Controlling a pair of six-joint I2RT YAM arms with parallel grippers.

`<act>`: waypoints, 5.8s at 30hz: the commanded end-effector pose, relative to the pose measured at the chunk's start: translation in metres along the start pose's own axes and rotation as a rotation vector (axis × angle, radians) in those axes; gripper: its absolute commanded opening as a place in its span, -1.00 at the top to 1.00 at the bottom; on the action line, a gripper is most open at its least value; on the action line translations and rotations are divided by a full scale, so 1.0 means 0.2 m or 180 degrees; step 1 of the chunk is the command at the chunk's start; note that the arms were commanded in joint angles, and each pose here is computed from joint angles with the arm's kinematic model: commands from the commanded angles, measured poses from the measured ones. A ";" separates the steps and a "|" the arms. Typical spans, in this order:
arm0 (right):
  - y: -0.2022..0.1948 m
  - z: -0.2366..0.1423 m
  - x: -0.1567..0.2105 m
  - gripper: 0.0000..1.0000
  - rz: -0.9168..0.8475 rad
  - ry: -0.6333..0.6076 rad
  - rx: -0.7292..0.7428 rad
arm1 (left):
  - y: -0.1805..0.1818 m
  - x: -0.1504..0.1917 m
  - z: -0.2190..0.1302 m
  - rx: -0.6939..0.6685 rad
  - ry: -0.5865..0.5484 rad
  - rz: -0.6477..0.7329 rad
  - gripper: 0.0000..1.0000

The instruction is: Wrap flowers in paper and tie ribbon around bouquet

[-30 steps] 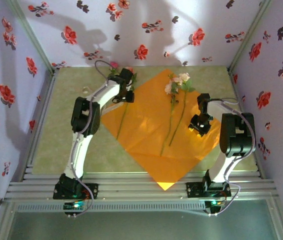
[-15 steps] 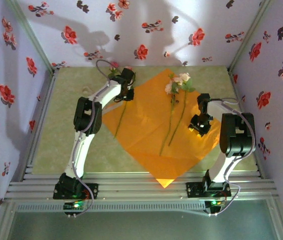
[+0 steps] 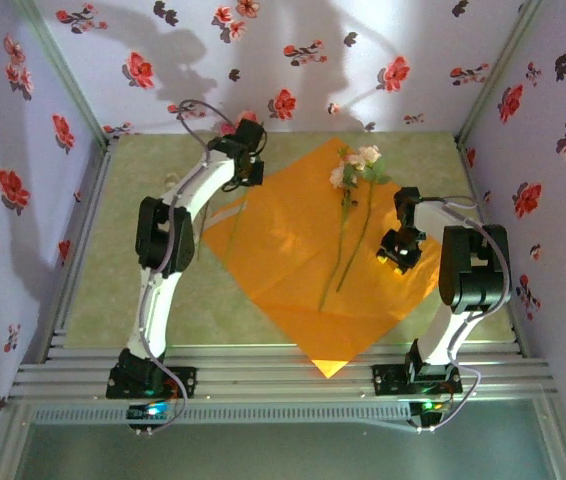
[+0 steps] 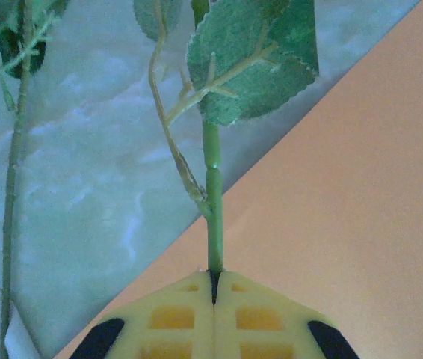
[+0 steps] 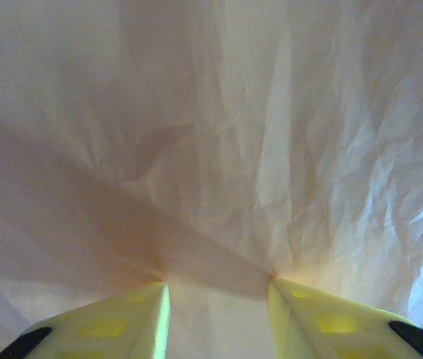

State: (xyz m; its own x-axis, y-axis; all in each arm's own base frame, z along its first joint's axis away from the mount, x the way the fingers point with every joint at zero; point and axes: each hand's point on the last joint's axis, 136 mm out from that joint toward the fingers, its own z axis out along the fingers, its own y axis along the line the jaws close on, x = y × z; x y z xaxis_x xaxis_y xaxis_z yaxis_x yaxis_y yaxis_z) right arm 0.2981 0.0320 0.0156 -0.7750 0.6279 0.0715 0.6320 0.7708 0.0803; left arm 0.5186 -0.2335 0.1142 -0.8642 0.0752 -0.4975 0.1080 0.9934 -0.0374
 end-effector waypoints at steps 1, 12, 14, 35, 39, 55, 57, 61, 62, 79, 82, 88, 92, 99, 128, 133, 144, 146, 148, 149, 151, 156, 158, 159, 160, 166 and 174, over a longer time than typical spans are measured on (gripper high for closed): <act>-0.02 0.00 -0.02 0.19 -0.0015 0.0001 0.0074 | -0.16 -0.05 -0.23 0.0545 -0.0008 -0.0363 1.00; -0.02 0.00 -0.01 0.19 -0.0015 0.0006 0.0068 | -1.04 0.10 -0.38 0.1931 0.0029 -0.0809 1.00; -0.01 0.00 -0.01 0.19 -0.0019 -0.0003 0.0058 | -1.13 0.17 -0.30 0.1987 0.0127 -0.0843 1.00; 0.00 0.00 -0.02 0.17 -0.0034 -0.0007 0.0024 | -0.49 -0.02 -0.45 0.1237 -0.0093 -0.0787 -0.15; 0.01 -0.01 -0.03 0.16 -0.0054 -0.0015 0.0020 | -0.01 -0.10 -0.29 0.0581 -0.0246 -0.0545 0.22; 0.02 -0.05 -0.05 0.13 -0.0093 -0.0003 0.0089 | 0.60 -0.09 0.38 -0.0371 0.0164 -0.0257 -0.18; 0.03 -0.06 -0.06 0.13 -0.0090 -0.0004 0.0088 | 0.61 -0.07 0.43 -0.0375 0.0207 -0.0313 -0.18; 0.04 -0.08 -0.07 0.13 -0.0088 -0.0012 0.0075 | 0.63 -0.01 0.53 -0.0356 0.0319 -0.0409 -0.14; 0.04 -0.08 -0.07 0.13 -0.0090 -0.0009 0.0078 | 0.64 0.01 0.55 -0.0360 0.0353 -0.0440 -0.12; 0.04 -0.06 -0.08 0.13 -0.0068 -0.0008 0.0076 | 0.67 0.05 0.44 -0.0596 0.0442 -0.0286 1.00; 0.04 -0.06 -0.08 0.13 -0.0060 -0.0006 0.0074 | 0.71 -0.09 0.23 -0.0727 0.0159 -0.0202 1.00; 0.06 -0.07 -0.10 0.13 -0.0061 -0.0044 0.0047 | 0.76 -0.30 -0.22 -0.0933 -0.0362 -0.0159 1.00; 0.07 -0.08 -0.10 0.14 -0.0068 -0.0051 0.0045 | 0.72 -0.35 -0.42 -0.0755 -0.0546 -0.0287 1.00; 0.09 -0.08 -0.11 0.03 -0.0080 -0.0055 -0.0045 | -0.01 -0.26 -0.59 0.0977 -0.0535 -0.0586 1.00; 0.14 -0.21 -0.12 -0.26 -0.0210 -0.0239 -0.0255 | -1.18 0.06 -0.35 0.1918 -0.0143 -0.0710 -0.42; 0.12 -0.22 -0.11 -0.25 -0.0188 -0.0273 -0.0266 | -0.81 0.13 -0.37 0.1500 0.0035 -0.1120 -0.41; 0.20 -0.24 -0.03 -0.10 -0.0315 -0.0323 -0.0281 | 0.08 0.47 -0.04 0.0798 0.0549 -0.2477 0.23; 0.21 -0.23 -0.01 -0.09 -0.0326 -0.0293 -0.0266 | 0.17 0.54 0.02 0.0731 0.0629 -0.2675 0.26; 0.19 -0.19 0.01 -0.08 -0.0279 -0.0234 -0.0227 | 0.25 0.59 0.05 0.0655 0.0657 -0.2835 0.29; 0.18 -0.17 0.00 -0.07 -0.0277 -0.0235 -0.0179 | 0.29 0.61 0.07 0.0617 0.0666 -0.2894 0.30; 0.15 -0.14 -0.01 -0.07 -0.0248 -0.0205 -0.0113 | 0.39 0.66 0.09 0.0477 0.0678 -0.2999 0.32; 0.12 -0.08 -0.03 -0.07 -0.0228 -0.0122 0.0008 | 0.69 0.73 0.07 0.0193 0.0534 -0.3282 0.39; 0.10 -0.04 -0.04 -0.05 -0.0183 -0.0028 0.0044 | 0.81 0.77 0.05 0.0084 0.0477 -0.3413 0.40; 0.10 -0.02 -0.04 -0.05 -0.0180 -0.0021 0.0048 | 0.87 0.78 0.04 0.0042 0.0457 -0.3481 0.39; 0.10 -0.02 -0.05 -0.05 -0.0179 -0.0029 0.0054 | 0.92 0.79 0.03 0.0027 0.0413 -0.3562 0.40; 0.13 0.03 -0.10 -0.04 -0.0199 0.0032 0.0115 | 1.11 0.80 0.00 -0.0060 0.0302 -0.3804 0.39; 0.21 0.07 -0.22 0.41 -0.0099 0.0024 0.0148 | 1.32 0.78 -0.05 -0.0352 0.0281 -0.3903 0.37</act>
State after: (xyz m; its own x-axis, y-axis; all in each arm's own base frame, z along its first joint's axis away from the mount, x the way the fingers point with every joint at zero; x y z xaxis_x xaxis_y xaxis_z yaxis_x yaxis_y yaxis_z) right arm 0.3423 0.0443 0.0144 -0.8006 0.5892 0.1092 0.5959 0.8019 0.0422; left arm 0.4086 0.0215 0.0271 -0.3988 -0.9139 -0.0764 -0.8194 0.3924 -0.4178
